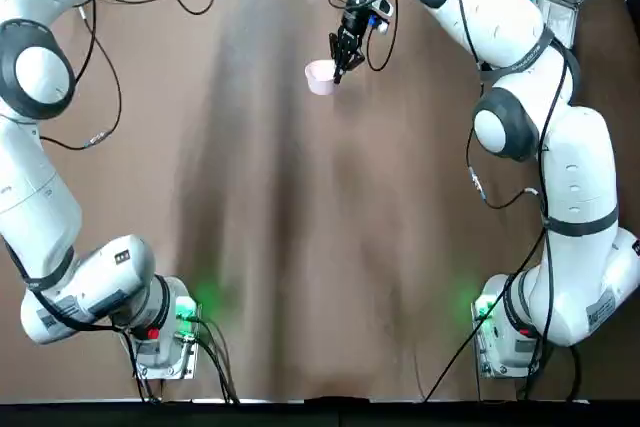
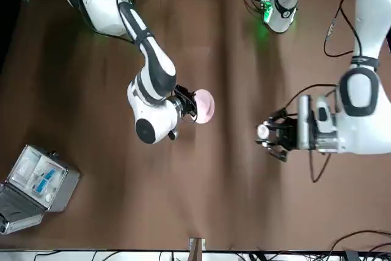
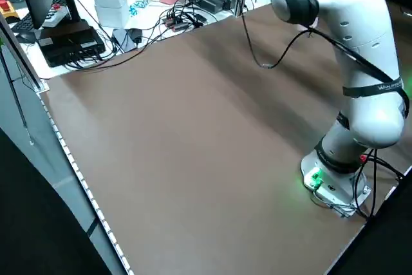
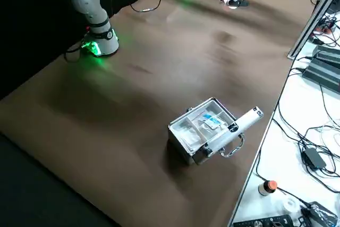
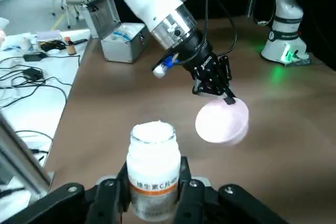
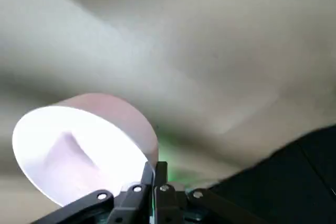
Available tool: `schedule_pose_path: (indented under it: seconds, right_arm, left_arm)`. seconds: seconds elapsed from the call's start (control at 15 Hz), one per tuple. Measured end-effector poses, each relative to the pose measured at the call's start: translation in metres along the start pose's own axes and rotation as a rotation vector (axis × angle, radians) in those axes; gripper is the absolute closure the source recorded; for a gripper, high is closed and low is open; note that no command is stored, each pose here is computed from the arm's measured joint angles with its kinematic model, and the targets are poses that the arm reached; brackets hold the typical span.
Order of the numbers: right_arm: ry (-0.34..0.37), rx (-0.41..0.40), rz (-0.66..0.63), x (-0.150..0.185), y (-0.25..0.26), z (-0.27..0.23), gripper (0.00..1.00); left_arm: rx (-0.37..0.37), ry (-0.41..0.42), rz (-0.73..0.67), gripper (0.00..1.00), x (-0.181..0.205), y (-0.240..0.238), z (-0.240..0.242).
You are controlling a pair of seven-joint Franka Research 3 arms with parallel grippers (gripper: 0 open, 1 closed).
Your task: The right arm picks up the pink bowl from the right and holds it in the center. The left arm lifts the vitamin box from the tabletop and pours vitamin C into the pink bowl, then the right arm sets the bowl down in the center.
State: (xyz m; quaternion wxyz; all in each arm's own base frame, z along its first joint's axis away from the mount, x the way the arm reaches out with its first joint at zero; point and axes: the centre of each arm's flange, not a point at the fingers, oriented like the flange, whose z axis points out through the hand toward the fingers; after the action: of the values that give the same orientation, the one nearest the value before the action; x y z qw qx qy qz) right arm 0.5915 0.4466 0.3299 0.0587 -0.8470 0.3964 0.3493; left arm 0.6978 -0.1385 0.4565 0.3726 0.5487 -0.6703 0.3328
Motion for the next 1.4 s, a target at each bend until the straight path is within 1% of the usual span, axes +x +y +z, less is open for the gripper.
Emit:
schedule_pose_path:
  seconds: [0.2,0.33,0.47,0.67,0.87,1.07,1.2,1.27,1.33,1.4]
  right_arm:
    - [0.055,0.046,0.001,0.006,-0.007,0.003,0.98]
    - [0.087,0.07,0.015,0.019,-0.011,0.009,0.98]
    - [0.105,0.078,0.027,0.035,-0.012,0.016,0.98]
    - [0.161,0.099,-0.002,0.05,-0.014,0.021,0.98]
    - [0.183,0.115,-0.056,0.059,-0.016,0.026,0.98]
    - [0.2,0.132,-0.099,0.066,-0.017,0.032,0.98]
    - [0.214,0.144,-0.107,0.073,-0.017,0.037,0.98]
    - [0.22,0.146,-0.11,0.077,-0.017,0.041,0.98]
    - [0.229,0.152,-0.109,0.084,-0.016,0.047,0.98]
    - [0.23,0.151,-0.107,0.087,-0.015,0.05,0.98]
  left_arm:
    - [-0.011,0.09,-0.02,0.64,-0.053,0.004,-0.028]
    - [-0.018,0.139,-0.013,0.64,-0.085,0.009,-0.041]
    - [-0.028,0.182,0.003,0.64,-0.12,0.017,-0.05]
    - [-0.029,0.235,-0.024,0.64,-0.168,0.028,-0.054]
    - [-0.022,0.282,-0.057,0.64,-0.225,0.044,-0.054]
    - [0.002,0.348,-0.048,0.64,-0.289,0.067,-0.051]
    - [0.021,0.372,-0.024,0.64,-0.326,0.089,-0.051]
    - [0.032,0.379,-0.012,0.64,-0.34,0.1,-0.052]
    - [0.056,0.377,0.011,0.64,-0.363,0.118,-0.054]
    - [0.078,0.362,0.03,0.64,-0.372,0.123,-0.053]
